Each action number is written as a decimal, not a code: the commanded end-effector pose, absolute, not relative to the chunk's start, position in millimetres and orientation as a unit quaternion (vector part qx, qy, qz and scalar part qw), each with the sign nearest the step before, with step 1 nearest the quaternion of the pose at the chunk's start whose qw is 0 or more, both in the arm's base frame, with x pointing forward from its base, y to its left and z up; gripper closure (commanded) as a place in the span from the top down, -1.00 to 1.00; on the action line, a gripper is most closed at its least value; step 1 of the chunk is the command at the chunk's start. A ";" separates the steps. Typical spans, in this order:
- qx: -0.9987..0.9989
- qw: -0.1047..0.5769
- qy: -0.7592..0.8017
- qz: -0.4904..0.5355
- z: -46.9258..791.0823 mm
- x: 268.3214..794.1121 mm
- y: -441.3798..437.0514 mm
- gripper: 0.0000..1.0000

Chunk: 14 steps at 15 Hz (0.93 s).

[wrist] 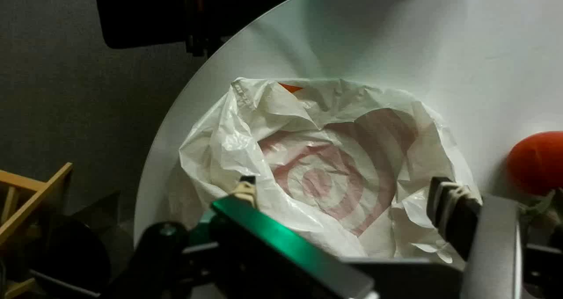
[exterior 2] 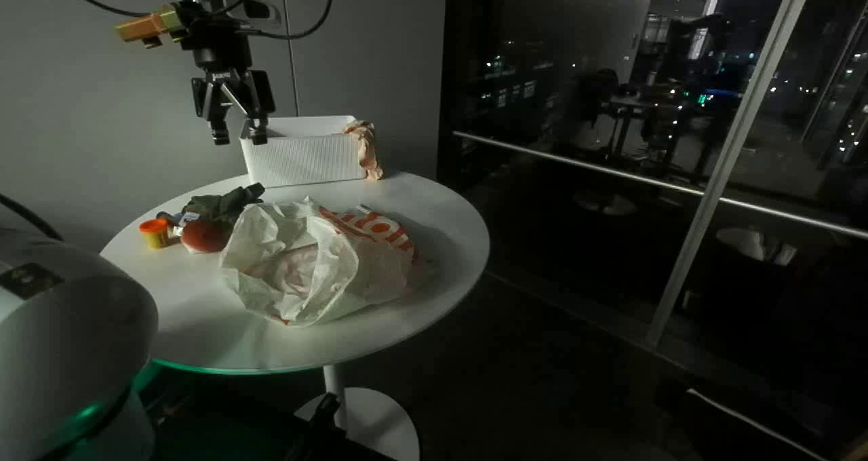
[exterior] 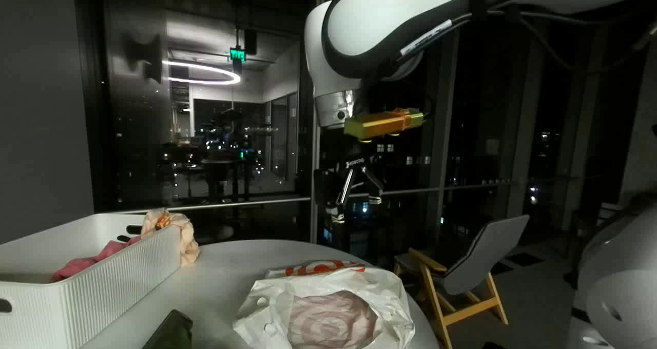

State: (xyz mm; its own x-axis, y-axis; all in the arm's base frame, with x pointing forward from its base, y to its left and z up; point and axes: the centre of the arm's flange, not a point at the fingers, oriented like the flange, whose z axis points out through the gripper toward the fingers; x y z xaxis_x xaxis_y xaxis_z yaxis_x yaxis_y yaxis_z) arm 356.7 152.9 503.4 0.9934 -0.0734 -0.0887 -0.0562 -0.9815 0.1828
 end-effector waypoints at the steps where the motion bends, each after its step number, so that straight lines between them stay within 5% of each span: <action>1: 0.994 0.090 -0.032 -0.046 504.5 357.1 153.2 1.00; 14: 0.995 0.089 -0.032 -0.042 508.5 356.9 153.8 1.00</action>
State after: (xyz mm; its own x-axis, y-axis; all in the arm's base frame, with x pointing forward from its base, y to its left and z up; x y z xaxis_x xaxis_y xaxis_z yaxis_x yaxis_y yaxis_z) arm 356.9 153.8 508.5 0.9944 -0.0718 -0.0771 -0.0570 -0.9821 0.1793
